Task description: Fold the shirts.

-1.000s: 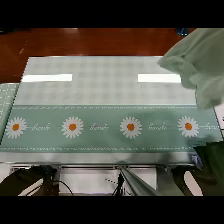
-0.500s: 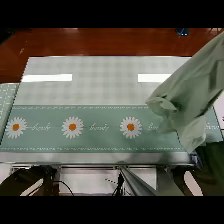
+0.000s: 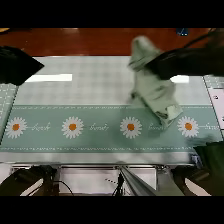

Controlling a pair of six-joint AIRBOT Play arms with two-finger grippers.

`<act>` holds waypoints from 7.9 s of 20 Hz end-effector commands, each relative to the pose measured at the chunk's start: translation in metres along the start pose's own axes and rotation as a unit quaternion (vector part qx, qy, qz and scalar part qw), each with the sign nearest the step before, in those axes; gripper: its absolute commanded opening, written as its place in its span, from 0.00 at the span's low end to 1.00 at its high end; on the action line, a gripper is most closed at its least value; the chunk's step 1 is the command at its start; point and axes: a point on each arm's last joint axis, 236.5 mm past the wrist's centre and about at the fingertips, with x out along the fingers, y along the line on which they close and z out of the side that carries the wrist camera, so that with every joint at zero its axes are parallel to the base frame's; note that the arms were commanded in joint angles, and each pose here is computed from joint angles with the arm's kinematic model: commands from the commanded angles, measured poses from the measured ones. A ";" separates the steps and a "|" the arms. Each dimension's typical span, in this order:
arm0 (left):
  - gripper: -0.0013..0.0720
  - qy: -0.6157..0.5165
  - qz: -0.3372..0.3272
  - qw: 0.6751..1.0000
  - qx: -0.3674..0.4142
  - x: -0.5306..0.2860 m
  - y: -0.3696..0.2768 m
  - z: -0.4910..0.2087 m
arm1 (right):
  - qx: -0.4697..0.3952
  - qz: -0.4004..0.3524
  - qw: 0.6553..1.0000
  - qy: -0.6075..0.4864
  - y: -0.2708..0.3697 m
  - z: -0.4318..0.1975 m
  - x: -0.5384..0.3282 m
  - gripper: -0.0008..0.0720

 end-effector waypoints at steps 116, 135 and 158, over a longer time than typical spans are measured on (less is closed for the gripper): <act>0.05 0.097 -0.187 0.954 -0.212 0.155 0.008 -0.133 | 0.115 -0.232 0.950 -0.175 -0.269 0.101 -0.040 0.04; 0.64 0.234 -0.206 0.893 -0.324 0.221 0.085 -0.162 | 0.211 -0.184 0.960 0.018 -0.317 -0.018 0.078 0.05; 0.77 0.284 -0.133 0.908 -0.278 0.252 -0.002 -0.296 | 0.166 -0.208 0.959 0.103 -0.312 -0.049 0.056 0.05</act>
